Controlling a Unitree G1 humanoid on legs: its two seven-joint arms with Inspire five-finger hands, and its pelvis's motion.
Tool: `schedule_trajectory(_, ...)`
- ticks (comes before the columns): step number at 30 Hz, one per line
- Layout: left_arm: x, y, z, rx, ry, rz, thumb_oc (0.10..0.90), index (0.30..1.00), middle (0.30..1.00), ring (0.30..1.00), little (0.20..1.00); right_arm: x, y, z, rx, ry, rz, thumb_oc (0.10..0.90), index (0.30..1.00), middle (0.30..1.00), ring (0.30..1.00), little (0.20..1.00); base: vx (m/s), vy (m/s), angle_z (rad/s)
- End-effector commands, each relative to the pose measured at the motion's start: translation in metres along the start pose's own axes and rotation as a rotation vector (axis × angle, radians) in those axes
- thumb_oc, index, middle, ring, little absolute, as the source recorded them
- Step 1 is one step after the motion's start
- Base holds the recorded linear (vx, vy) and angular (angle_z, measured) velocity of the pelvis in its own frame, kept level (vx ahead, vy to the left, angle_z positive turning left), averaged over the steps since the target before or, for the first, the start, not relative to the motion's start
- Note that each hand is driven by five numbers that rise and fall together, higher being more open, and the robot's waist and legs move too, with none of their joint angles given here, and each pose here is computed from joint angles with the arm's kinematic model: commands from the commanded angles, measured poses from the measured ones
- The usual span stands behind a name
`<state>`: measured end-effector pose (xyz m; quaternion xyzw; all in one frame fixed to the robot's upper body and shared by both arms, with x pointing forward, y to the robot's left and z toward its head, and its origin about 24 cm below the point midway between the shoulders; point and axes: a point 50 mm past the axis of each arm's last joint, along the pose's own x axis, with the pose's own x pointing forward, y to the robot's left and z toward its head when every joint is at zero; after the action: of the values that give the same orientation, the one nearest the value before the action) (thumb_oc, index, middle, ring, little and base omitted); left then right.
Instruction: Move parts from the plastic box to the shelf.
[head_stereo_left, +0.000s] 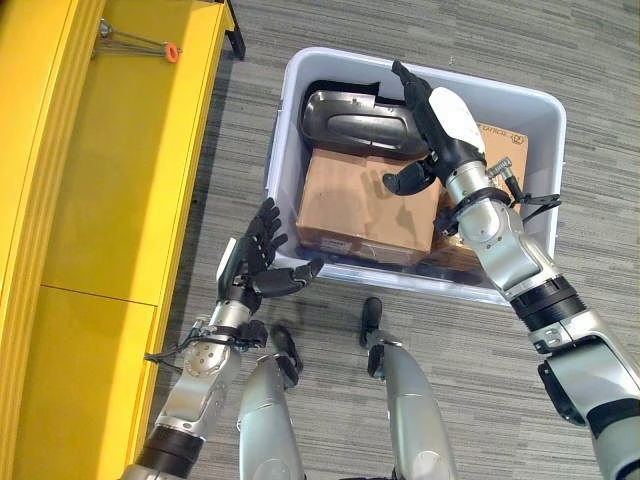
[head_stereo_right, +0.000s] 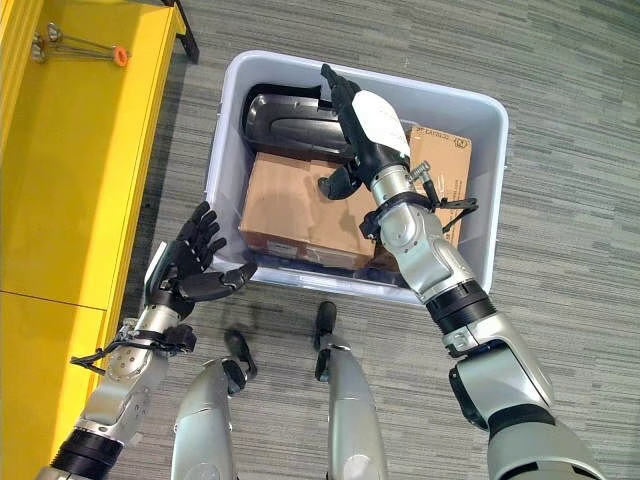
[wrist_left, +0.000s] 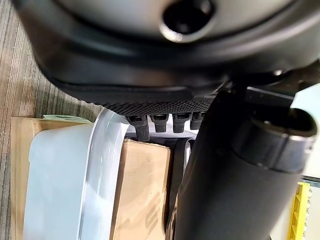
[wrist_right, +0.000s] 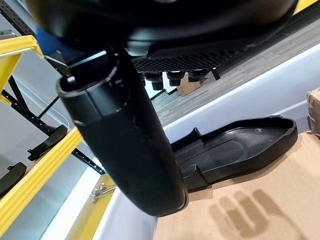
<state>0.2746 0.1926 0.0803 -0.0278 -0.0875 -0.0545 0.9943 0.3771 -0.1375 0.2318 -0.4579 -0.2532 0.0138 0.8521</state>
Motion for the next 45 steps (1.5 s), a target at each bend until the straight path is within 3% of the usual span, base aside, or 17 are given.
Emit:
schedule_trajectory(1, -0.009, -0.004, 0.021, 0.006, -0.136, -0.017, 0.9, 1.0, 1.0, 1.0, 1.0, 0.011, -0.039, 0.041, -0.048, -0.194, -0.181, 0.9, 1.0, 1.0, 1.0, 1.0, 0.0, 0.0, 0.0)
schedule_trajectory(22, -0.003, -0.008, 0.03, 0.007, -0.176, -0.007, 0.9, 1.0, 1.0, 1.0, 1.0, 0.024, -0.064, 0.065, -0.287, -0.265, -0.241, 0.9, 1.0, 1.0, 1.0, 1.0, 0.0, -0.001, 0.0)
schedule_trajectory(45, -0.003, -0.008, 0.032, -0.001, -0.187, 0.026, 0.9, 1.0, 1.0, 1.0, 1.0, 0.032, -0.072, 0.088, -0.34, -0.323, -0.276, 0.9, 1.0, 1.0, 1.0, 1.0, 0.01, -0.004, 0.01)
